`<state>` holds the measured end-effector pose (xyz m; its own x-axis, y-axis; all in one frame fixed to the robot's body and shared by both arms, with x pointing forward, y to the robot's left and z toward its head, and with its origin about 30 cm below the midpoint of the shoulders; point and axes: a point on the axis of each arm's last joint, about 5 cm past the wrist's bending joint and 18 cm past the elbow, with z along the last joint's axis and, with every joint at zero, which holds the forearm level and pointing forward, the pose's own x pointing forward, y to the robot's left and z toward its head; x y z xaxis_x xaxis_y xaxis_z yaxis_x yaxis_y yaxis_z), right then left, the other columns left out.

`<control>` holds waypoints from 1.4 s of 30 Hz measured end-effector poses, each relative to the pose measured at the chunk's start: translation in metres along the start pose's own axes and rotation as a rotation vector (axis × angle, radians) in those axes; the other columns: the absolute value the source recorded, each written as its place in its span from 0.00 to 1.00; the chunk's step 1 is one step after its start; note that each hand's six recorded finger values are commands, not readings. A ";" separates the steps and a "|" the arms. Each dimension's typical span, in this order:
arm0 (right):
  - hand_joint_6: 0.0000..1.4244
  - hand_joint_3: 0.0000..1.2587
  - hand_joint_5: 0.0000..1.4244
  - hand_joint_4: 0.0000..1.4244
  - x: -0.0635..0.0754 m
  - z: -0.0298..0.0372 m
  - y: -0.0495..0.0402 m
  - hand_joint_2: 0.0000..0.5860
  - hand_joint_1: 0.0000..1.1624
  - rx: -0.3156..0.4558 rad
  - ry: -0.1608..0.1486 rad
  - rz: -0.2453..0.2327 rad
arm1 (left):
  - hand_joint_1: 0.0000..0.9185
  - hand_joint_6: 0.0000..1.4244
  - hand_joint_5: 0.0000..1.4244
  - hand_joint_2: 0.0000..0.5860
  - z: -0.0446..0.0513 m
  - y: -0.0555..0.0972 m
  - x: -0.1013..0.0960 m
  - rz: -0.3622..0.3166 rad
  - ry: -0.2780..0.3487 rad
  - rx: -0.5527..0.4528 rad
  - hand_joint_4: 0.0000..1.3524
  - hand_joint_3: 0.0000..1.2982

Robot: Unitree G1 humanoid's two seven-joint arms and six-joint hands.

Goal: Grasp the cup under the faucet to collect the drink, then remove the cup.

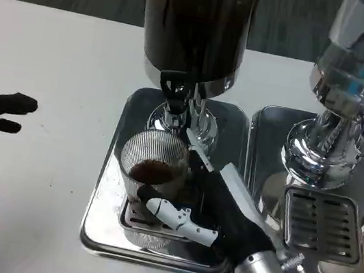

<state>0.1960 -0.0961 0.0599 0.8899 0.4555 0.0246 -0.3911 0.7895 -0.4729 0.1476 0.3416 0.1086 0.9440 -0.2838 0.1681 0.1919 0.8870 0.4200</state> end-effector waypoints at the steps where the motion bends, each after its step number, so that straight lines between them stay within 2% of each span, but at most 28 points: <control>1: 0.00 0.00 0.00 0.00 0.000 0.0001 0.0000 0.35 0.38 -0.006 0.000 0.000 | 0.00 0.24 0.16 0.22 0.0000 0.000 0.000 0.001 0.000 0.000 0.22 0.31; 6: 0.00 0.00 0.00 0.00 0.000 0.0007 -0.0001 0.35 0.42 -0.028 0.005 -0.010 | 0.00 0.24 0.16 0.22 -0.0003 0.000 -0.001 0.002 0.004 0.000 0.22 0.31; 17: 0.00 0.00 0.00 0.00 0.000 0.0030 0.0035 0.35 0.43 -0.044 0.016 -0.030 | 0.00 0.26 0.16 0.23 -0.0012 -0.001 -0.004 0.000 0.017 -0.003 0.24 0.32; 20: 0.01 0.00 0.02 0.00 0.000 0.0033 0.0049 0.36 0.43 -0.047 0.018 -0.037 | 0.00 0.26 0.16 0.23 -0.0014 -0.001 -0.005 -0.001 0.021 -0.005 0.24 0.32; 31: 0.15 0.07 0.17 0.11 0.001 0.0070 0.0137 0.35 0.45 -0.051 0.005 -0.076 | 0.00 0.27 0.17 0.23 -0.0016 0.000 -0.006 0.007 0.027 -0.004 0.24 0.32; 42: 0.19 0.14 0.22 0.16 0.001 0.0062 0.0183 0.37 0.46 -0.048 0.000 -0.104 | 0.00 0.30 0.18 0.27 -0.0021 0.000 -0.009 0.012 0.037 -0.006 0.24 0.31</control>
<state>0.1881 -0.0787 0.0568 0.9251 0.3722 0.0752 -0.2852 0.8118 -0.5095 0.1393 0.3448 0.1051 0.9556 -0.2596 0.1396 0.1820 0.8923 0.4130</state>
